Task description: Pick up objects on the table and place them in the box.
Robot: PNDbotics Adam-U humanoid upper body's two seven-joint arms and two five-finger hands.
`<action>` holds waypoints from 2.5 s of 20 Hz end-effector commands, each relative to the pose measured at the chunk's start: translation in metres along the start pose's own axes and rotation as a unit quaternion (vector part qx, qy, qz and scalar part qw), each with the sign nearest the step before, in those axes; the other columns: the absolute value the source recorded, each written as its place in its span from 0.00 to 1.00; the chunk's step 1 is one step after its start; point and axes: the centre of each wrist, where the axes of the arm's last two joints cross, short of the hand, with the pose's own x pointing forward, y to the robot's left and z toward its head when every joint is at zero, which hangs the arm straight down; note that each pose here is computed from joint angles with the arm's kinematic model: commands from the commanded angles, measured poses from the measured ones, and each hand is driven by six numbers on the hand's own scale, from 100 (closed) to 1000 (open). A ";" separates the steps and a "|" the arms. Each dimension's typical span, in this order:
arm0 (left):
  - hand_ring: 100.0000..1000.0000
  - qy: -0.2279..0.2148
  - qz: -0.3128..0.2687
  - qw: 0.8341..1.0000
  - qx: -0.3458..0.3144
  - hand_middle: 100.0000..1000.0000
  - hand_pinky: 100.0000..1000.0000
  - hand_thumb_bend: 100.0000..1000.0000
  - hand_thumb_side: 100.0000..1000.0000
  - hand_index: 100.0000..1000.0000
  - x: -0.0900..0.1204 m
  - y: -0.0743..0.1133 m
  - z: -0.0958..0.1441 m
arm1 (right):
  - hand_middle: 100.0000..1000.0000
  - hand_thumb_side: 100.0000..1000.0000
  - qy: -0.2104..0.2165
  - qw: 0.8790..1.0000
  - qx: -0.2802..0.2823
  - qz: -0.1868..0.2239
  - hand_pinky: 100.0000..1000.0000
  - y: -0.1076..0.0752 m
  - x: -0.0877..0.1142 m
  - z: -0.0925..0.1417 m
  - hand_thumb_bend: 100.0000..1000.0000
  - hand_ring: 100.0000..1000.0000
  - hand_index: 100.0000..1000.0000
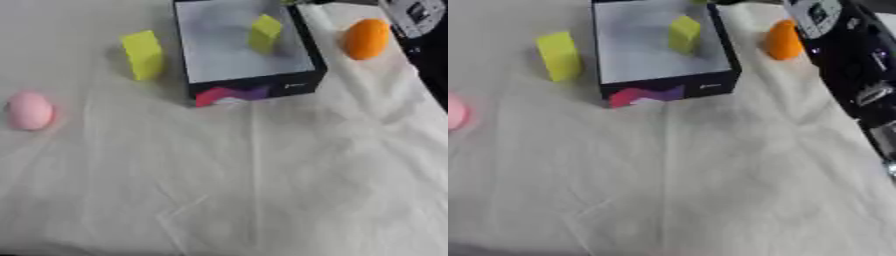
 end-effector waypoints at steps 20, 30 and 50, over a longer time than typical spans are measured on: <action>0.56 0.001 -0.002 1.000 0.001 0.62 0.82 0.00 0.81 0.68 0.001 0.000 0.000 | 0.62 0.39 -0.014 0.995 0.055 0.079 0.83 0.020 0.000 0.001 0.14 0.75 0.78; 0.56 0.005 -0.003 1.000 0.006 0.62 0.82 0.00 0.81 0.68 -0.001 0.001 0.001 | 0.83 0.61 -0.042 0.987 0.110 0.106 0.94 0.008 0.006 -0.001 0.20 0.87 0.97; 0.56 0.028 -0.019 0.999 0.018 0.62 0.82 0.00 0.82 0.68 -0.008 0.008 0.011 | 0.83 0.47 0.029 0.985 0.154 0.068 0.92 -0.068 -0.031 0.053 0.17 0.87 0.98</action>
